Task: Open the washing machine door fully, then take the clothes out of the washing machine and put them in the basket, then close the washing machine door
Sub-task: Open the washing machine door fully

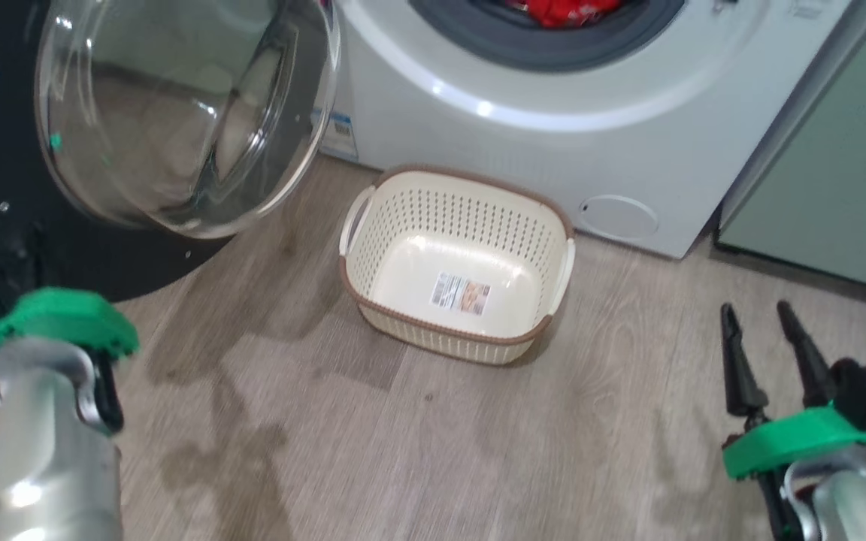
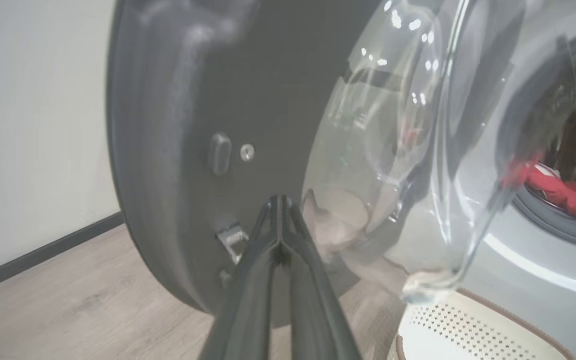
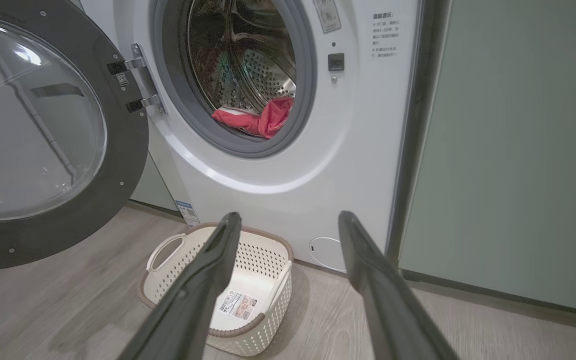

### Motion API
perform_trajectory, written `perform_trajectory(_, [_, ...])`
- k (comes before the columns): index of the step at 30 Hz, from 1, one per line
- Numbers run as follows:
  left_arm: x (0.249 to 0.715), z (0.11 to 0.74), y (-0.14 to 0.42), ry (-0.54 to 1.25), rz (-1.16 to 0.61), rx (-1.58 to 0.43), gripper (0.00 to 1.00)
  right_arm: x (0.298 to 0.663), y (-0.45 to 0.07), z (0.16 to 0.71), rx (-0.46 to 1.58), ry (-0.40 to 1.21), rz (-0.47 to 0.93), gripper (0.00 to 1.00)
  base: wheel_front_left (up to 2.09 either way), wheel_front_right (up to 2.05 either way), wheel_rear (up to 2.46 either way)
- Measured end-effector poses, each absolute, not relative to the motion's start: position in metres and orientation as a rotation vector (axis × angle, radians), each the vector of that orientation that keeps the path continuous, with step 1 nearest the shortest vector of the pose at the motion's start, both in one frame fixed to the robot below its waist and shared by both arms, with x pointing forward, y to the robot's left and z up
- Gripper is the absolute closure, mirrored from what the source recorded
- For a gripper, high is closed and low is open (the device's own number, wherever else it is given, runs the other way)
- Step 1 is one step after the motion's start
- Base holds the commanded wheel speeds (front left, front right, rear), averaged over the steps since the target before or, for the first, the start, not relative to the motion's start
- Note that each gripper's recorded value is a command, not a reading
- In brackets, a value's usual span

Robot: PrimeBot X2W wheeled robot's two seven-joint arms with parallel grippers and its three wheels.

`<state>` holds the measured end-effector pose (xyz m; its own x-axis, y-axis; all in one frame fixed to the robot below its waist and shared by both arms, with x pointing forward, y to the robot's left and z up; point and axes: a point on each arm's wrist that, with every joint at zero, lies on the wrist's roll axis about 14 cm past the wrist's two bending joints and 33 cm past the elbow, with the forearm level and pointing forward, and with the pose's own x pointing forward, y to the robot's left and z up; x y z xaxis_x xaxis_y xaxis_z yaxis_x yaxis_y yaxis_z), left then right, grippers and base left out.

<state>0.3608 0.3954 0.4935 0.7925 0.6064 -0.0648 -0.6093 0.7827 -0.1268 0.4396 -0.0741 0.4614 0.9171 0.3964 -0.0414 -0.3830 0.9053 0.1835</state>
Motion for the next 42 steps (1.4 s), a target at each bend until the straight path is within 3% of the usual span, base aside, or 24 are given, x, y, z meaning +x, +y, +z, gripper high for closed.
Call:
perform_trajectory(5, [0.349, 0.479, 0.366, 0.040, 0.550, -0.159, 1.00, 0.420, -0.083, 0.467, 0.187, 0.072, 0.368, 0.00, 0.00, 0.00, 0.00])
perform_trajectory(7, [0.352, 0.477, 0.346, 0.042, 0.464, -0.149, 0.56, 0.415, -0.096, 0.474, 0.197, 0.051, 0.325, 0.00, 0.00, 0.00, 0.00])
perform_trajectory(9, [0.361, 0.481, 0.328, 0.028, 0.397, -0.135, 0.00, 0.411, -0.105, 0.479, 0.200, 0.035, 0.295, 0.00, 0.00, 0.00, 0.00])
perform_trajectory(26, [0.420, 0.495, 0.195, -0.007, 0.009, -0.127, 0.00, 0.368, -0.194, 0.501, 0.161, -0.053, 0.050, 0.00, 0.00, 0.00, 0.00])
perform_trajectory(42, [0.426, 0.498, 0.142, -0.005, -0.132, -0.123, 0.00, 0.338, -0.223, 0.504, 0.151, -0.076, -0.045, 0.00, 0.00, 0.00, 0.00])
